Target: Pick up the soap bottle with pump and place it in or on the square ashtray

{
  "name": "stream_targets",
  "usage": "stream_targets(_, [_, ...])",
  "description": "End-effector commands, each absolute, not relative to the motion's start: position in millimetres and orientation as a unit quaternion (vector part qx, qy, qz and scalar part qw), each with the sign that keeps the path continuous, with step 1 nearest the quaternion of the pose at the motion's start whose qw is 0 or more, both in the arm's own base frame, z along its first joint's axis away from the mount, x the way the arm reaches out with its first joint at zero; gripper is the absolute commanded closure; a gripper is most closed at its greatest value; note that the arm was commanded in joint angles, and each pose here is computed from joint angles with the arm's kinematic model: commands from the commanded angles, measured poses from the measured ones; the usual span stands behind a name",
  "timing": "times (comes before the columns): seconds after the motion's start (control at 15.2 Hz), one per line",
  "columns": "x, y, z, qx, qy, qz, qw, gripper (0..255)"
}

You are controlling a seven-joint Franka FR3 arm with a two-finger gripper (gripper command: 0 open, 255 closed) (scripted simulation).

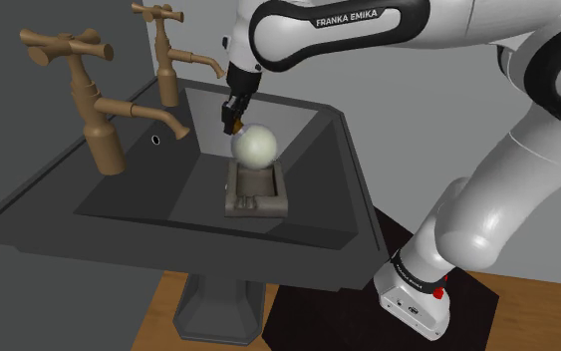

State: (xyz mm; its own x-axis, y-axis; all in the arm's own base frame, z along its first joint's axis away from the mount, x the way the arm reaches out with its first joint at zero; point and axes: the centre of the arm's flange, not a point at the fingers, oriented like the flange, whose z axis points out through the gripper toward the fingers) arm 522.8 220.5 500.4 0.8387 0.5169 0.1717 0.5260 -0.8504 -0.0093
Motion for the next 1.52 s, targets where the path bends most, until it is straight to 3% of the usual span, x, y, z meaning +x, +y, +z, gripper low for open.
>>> stream_targets(0.0, [499.3,201.5,504.3,-0.958,-0.272,-0.082,0.028,255])
stream_targets(1.45, [487.4,191.8,413.0,-0.958,-0.272,-0.082,0.028,255])
